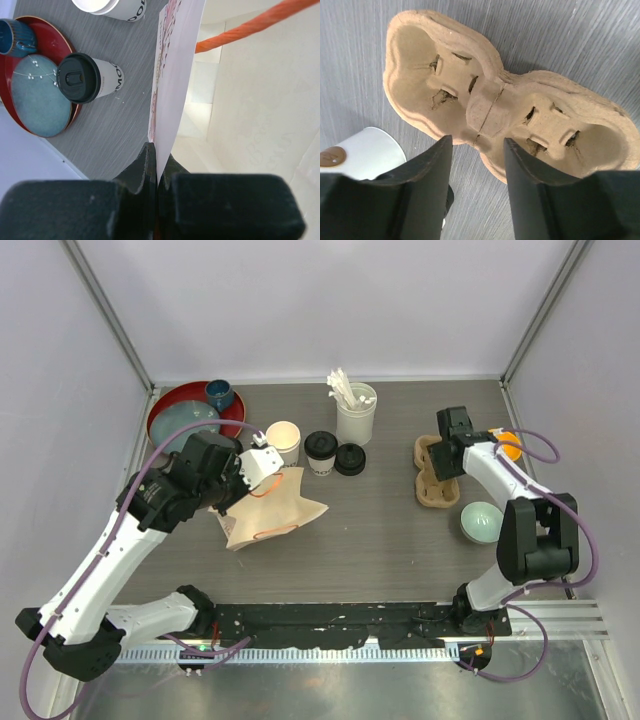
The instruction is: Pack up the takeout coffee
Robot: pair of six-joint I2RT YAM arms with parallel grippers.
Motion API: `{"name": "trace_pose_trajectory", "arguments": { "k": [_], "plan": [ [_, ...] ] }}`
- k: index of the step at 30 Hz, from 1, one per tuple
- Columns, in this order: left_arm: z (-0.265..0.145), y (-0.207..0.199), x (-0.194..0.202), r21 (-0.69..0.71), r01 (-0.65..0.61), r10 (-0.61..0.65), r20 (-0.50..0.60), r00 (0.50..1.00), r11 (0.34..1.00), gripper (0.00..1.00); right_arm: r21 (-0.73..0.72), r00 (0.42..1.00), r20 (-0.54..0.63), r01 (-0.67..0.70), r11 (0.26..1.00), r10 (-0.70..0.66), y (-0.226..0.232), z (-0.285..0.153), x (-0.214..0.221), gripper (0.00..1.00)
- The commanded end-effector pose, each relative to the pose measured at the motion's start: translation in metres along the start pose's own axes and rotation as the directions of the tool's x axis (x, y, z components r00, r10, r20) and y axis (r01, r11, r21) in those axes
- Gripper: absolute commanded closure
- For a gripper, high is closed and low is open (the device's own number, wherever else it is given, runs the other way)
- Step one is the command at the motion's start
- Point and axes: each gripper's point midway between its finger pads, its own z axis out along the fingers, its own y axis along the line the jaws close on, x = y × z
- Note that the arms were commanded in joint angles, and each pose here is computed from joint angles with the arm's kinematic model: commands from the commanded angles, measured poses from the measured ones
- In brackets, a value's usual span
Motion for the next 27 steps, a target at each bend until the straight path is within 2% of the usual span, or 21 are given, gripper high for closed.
{"name": "trace_pose_trajectory", "arguments": {
  "k": [1, 2, 10, 18, 22, 26, 27],
  "plan": [
    [-0.007, 0.007, -0.012, -0.029, -0.007, 0.008, 0.051, 0.999, 1.000, 1.00, -0.004, 0.999, -0.043, 0.006, 1.000, -0.006, 0.017, 0.003, 0.004, 0.44],
    [-0.007, 0.007, -0.012, -0.030, -0.006, 0.008, 0.052, 0.999, 1.000, 1.00, 0.018, 0.999, -0.040, 0.004, 1.000, -0.003, 0.015, 0.006, 0.004, 0.41],
    [-0.007, 0.005, -0.009, -0.029, -0.013, 0.014, 0.048, 0.999, 1.000, 1.00, 0.117, 1.000, -0.012, -0.011, 0.993, 0.013, 0.014, 0.021, -0.002, 0.41],
    [-0.009, 0.005, -0.007, -0.029, -0.017, 0.019, 0.045, 0.999, 0.999, 1.00, 0.242, 0.998, -0.056, 0.029, 0.970, -0.016, -0.014, 0.033, 0.006, 0.49],
    [-0.010, 0.004, -0.006, -0.029, -0.019, 0.020, 0.047, 0.999, 0.999, 1.00, 0.250, 0.998, -0.053, 0.044, 0.967, -0.032, -0.008, 0.031, -0.002, 0.51],
    [-0.012, 0.004, -0.006, -0.029, -0.020, 0.021, 0.054, 0.998, 0.999, 1.00, 0.291, 0.997, -0.065, 0.062, 0.955, -0.045, -0.014, 0.035, -0.006, 0.50],
    [-0.013, 0.005, -0.007, -0.031, -0.019, 0.021, 0.058, 0.998, 0.999, 1.00, 0.290, 0.997, -0.053, 0.066, 0.955, -0.053, -0.013, 0.034, -0.009, 0.52]
  ]
}}
